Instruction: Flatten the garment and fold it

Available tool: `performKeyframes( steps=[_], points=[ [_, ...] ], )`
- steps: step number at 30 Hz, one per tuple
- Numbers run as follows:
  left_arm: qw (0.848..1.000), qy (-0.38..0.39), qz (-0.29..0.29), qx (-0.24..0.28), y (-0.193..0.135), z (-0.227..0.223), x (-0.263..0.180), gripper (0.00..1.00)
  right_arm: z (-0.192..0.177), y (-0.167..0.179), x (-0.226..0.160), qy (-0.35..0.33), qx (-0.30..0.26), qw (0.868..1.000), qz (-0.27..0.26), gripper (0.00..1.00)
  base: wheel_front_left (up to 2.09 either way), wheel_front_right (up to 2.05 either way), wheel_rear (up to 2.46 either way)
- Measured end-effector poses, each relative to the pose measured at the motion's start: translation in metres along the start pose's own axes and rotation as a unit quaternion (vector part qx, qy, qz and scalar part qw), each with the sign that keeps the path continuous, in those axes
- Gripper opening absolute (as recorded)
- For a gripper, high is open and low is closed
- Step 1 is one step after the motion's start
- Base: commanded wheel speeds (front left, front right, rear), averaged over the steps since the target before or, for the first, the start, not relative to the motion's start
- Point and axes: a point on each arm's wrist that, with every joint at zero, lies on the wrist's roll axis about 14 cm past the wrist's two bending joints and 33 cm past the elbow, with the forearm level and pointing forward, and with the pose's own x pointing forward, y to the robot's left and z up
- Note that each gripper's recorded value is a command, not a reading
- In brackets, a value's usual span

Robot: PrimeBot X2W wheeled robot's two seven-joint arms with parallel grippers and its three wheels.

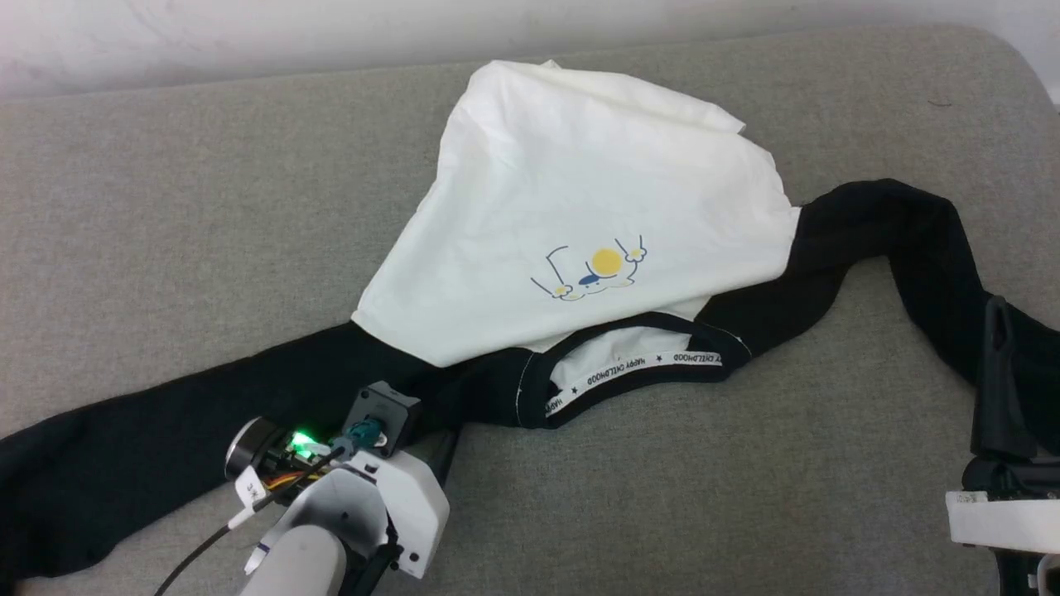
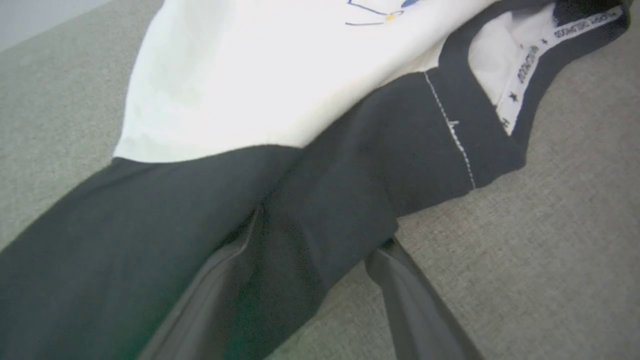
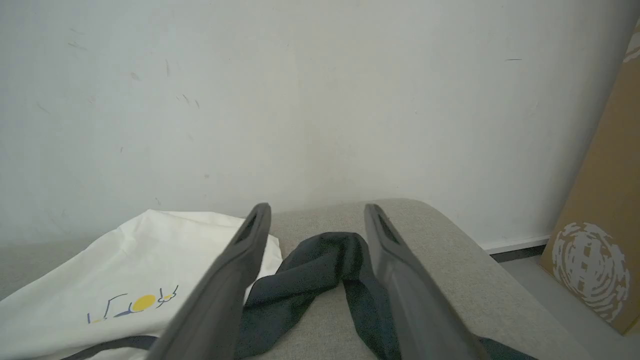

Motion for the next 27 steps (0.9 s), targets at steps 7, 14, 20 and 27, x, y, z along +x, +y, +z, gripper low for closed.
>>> performKeyframes(
  steps=[7,14,20,27],
  points=[
    [0.996,-0.041,0.002,-0.078,-0.002,0.011,-0.001,0.0,0.002,0.0,0.002,-0.004,0.0,1.0,0.0,1.0,0.0,0.0,0.0],
    [0.979,-0.11,0.049,-0.164,0.017,0.03,-0.035,0.0,-0.007,0.017,0.002,0.041,0.011,0.999,0.025,1.0,0.0,0.0,0.0],
    [0.966,-0.148,0.104,-0.183,0.043,0.04,-0.076,0.0,-0.041,0.032,-0.002,0.15,0.01,0.987,0.047,1.0,0.0,0.0,0.0],
    [0.965,-0.146,0.093,-0.197,0.032,0.04,-0.082,0.0,-0.099,0.061,-0.021,0.311,0.007,0.944,0.106,1.0,0.0,0.0,0.0]
  ],
)
